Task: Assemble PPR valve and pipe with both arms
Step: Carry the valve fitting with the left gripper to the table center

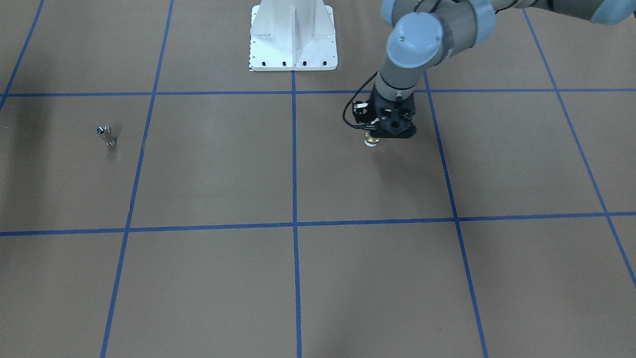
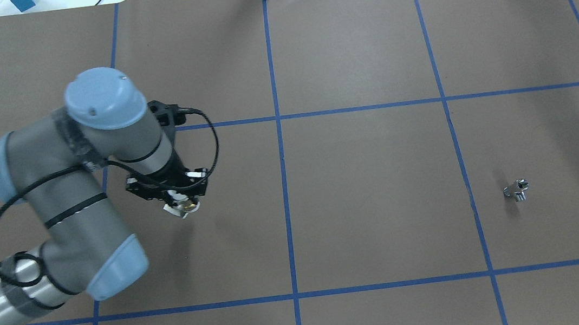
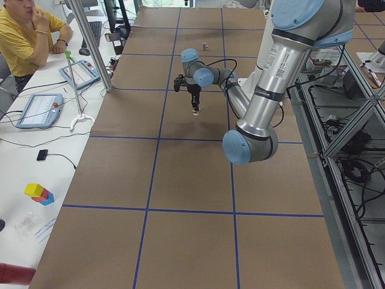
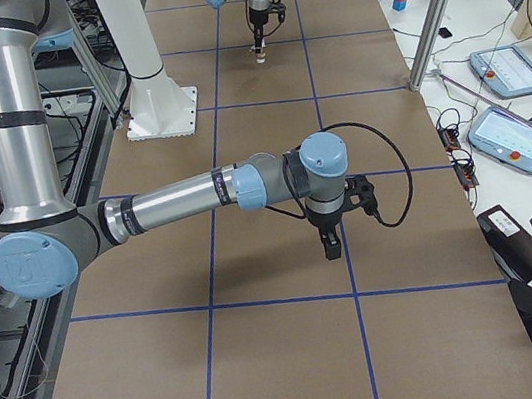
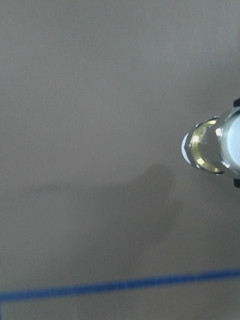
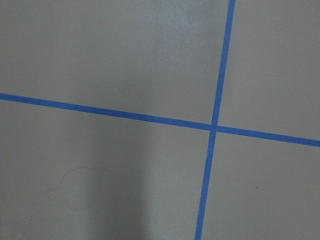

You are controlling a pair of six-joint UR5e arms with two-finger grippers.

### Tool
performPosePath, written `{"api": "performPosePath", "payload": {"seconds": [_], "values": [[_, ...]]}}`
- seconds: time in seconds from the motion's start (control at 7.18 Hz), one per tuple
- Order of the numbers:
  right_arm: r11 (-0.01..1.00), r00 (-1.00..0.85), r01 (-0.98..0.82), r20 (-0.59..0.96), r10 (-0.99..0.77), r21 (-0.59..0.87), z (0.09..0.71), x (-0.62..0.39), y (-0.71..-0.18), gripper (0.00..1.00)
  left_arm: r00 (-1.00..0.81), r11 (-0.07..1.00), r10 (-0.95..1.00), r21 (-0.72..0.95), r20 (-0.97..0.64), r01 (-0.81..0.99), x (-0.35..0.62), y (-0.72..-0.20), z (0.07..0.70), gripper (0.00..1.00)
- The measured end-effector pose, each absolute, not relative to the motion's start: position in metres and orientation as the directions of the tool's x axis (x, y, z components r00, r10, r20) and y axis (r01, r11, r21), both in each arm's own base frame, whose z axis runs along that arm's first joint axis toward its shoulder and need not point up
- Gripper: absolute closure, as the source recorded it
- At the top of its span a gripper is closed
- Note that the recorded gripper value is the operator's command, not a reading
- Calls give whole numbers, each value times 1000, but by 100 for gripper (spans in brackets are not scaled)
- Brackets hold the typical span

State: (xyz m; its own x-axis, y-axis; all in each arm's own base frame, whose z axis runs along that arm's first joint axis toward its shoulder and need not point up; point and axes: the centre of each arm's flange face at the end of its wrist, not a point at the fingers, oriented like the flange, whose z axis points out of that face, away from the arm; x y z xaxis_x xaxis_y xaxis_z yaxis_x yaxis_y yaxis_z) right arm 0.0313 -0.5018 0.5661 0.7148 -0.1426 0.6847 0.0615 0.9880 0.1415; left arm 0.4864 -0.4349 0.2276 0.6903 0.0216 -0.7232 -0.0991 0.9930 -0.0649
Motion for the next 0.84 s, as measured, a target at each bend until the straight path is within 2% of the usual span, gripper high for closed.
{"api": "performPosePath", "payload": {"seconds": [0.28,0.84], "values": [[988,715,59,685,-139,140,566,31,-502,0,670,995,-22,-85,-742,-61,556,-453,178,100],[989,715,56,686,-137,139,565,31,-502,0,660,996,-38,-80,-750,-34,602,-451,148,100]]}}
